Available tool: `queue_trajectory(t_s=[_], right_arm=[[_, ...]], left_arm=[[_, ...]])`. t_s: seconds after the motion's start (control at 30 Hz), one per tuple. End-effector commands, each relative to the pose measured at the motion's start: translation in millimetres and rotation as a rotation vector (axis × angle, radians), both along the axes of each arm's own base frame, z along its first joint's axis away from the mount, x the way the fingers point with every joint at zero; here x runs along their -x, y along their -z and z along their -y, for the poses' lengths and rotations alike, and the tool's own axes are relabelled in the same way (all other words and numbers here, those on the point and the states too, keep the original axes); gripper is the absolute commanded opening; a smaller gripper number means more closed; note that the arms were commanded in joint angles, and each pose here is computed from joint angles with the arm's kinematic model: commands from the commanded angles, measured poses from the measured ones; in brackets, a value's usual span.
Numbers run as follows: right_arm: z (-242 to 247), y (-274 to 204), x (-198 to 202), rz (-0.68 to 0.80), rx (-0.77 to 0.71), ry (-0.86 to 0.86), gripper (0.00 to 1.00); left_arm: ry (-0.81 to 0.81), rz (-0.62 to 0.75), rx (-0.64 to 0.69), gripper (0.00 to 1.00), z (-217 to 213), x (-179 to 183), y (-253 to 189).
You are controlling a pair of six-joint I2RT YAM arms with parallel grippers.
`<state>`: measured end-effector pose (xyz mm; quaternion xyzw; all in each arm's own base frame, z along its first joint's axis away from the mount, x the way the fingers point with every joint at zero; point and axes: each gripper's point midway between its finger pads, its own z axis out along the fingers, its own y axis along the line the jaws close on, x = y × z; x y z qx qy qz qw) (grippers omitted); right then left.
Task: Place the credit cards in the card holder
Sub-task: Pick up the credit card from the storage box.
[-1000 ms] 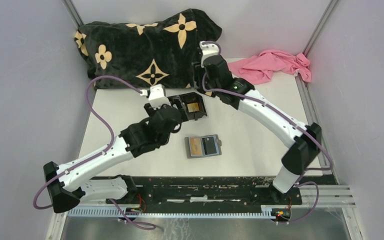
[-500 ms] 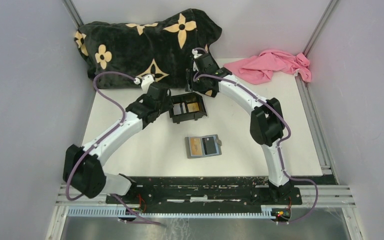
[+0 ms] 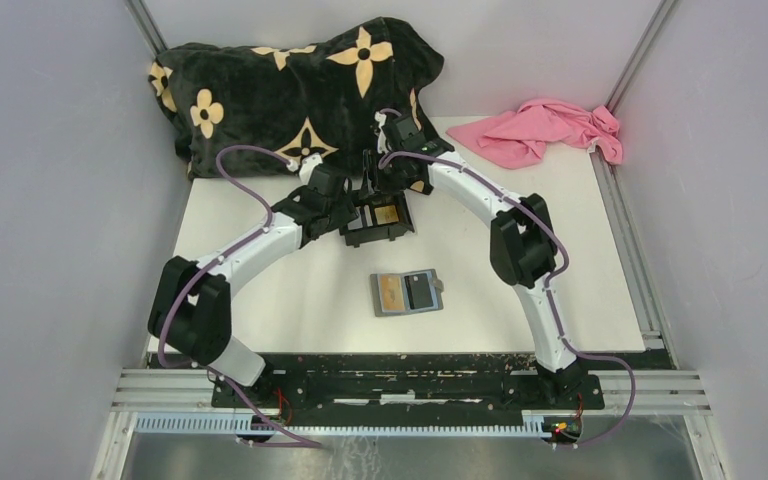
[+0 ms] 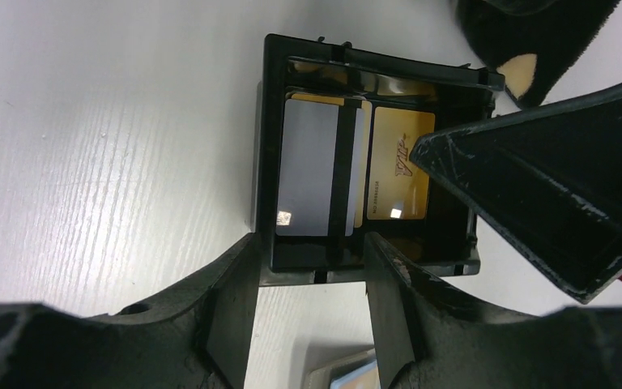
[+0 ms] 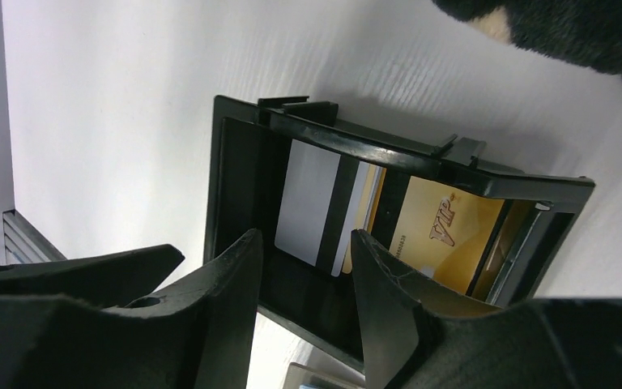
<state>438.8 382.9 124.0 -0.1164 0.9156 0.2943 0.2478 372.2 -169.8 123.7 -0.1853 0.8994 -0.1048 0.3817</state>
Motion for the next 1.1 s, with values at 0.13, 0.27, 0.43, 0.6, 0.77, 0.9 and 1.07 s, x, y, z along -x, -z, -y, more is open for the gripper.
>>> queue_trajectory(t_s=[0.13, 0.27, 0.43, 0.6, 0.77, 0.9, 1.07], right_arm=[[-4, 10, 6, -0.055, -0.016, -0.027, 0.52], [0, 19, 8, -0.073, 0.007, -0.032, 0.54], [5, 34, 11, -0.103, 0.028, -0.04, 0.57], [7, 47, 14, -0.13, 0.033, -0.048, 0.58], [4, 56, 15, -0.158, 0.013, -0.06, 0.58], [0, 64, 15, -0.178, 0.004, -0.068, 0.59], [-3, 72, 15, -0.201, -0.006, -0.073, 0.59]], left_arm=[[0.04, 0.028, -0.012, 0.57, -1, -10, 4], [0.046, 0.004, -0.013, 0.57, -1, -10, 13], [0.052, -0.017, -0.013, 0.57, 1, -11, 24], [0.061, -0.028, -0.01, 0.57, 3, -15, 32], [0.064, -0.038, -0.011, 0.55, 4, -18, 40], [0.069, -0.051, -0.017, 0.5, 4, -18, 47], [0.083, -0.067, -0.014, 0.4, 5, -19, 55]])
